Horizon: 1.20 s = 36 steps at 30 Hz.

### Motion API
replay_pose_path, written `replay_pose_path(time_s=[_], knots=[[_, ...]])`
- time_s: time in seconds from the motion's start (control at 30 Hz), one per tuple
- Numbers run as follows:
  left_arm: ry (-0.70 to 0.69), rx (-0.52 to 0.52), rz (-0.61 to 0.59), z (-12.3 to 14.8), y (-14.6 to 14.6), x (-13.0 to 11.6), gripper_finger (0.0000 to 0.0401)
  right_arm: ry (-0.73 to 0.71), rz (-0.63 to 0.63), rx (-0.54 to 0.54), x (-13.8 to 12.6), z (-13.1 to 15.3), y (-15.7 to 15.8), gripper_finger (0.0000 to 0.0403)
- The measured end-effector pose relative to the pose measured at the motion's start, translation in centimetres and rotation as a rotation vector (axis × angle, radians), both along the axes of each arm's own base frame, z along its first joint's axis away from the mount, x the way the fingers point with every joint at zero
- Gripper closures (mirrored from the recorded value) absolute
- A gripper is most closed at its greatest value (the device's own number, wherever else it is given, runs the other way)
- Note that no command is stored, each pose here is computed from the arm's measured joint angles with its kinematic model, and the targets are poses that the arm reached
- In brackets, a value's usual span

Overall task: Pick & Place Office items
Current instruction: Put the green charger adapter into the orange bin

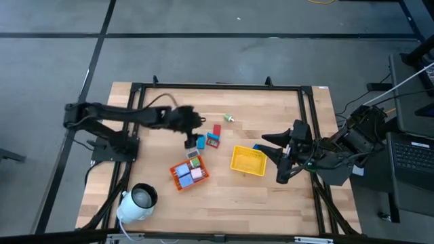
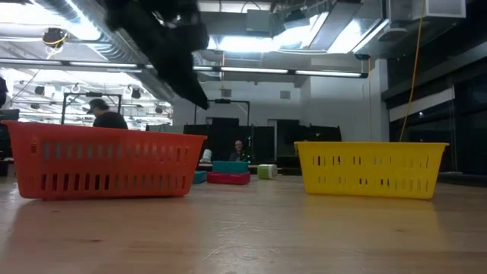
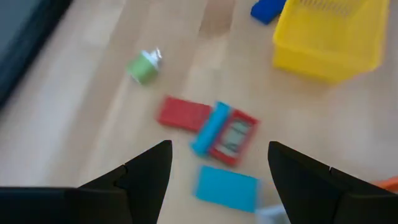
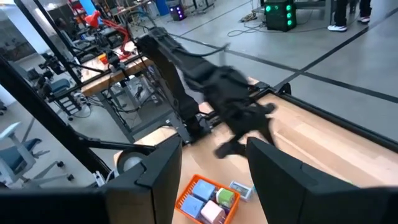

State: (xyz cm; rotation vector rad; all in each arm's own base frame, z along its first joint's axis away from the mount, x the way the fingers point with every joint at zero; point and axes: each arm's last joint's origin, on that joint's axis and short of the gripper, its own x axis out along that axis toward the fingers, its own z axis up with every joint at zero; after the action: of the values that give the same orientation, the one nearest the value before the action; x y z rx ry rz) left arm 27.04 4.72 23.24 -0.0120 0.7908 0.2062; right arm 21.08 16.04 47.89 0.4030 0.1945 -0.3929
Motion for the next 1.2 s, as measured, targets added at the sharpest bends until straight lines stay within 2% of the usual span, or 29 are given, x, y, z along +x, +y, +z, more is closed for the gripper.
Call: replay_pose_path(time_s=[0.1, 0.27, 0.5, 0.6, 0.7, 0.77, 1.0, 1.2], knots=[[0.054, 0.103, -0.092, -0.2, 3.1, 1.8, 0.014, -0.02, -0.007, 0.014, 0.1, 0.2, 0.0, 0.0216], [0.141, 0.213, -0.201, -0.9, 8.2, 5.1, 0.014, -0.042, -0.032, 0.035, 0.1, 0.3, 0.0, 0.0216], [0.324, 0.252, -0.438, -2.5, 12.2, 9.9, 0.014, -0.066, -0.072, 0.052, 0.1, 0.3, -0.1, 0.0216], [0.391, 0.238, -0.5, -3.7, 13.1, 11.3, 0.014, -0.079, -0.091, 0.063, 0.1, 0.3, -0.2, 0.0216], [0.353, 0.206, -0.5, -4.4, 13.8, 12.1, 0.014, -0.088, -0.108, 0.058, 0.1, 0.4, -0.2, 0.0216], [0.308, 0.221, -0.499, -4.2, 14.2, 12.8, 0.0141, -0.09, -0.115, 0.054, 0.1, 0.4, -0.2, 0.0216], [0.312, 0.224, -0.525, -5.5, 13.9, 14.6, 0.0141, -0.082, -0.111, 0.042, 0.1, 0.3, -0.3, 0.0216], [0.327, 0.236, -0.533, -6.2, 13.6, 15.1, 0.0141, -0.079, -0.107, 0.044, 0.1, 0.3, -0.2, 0.0216]])
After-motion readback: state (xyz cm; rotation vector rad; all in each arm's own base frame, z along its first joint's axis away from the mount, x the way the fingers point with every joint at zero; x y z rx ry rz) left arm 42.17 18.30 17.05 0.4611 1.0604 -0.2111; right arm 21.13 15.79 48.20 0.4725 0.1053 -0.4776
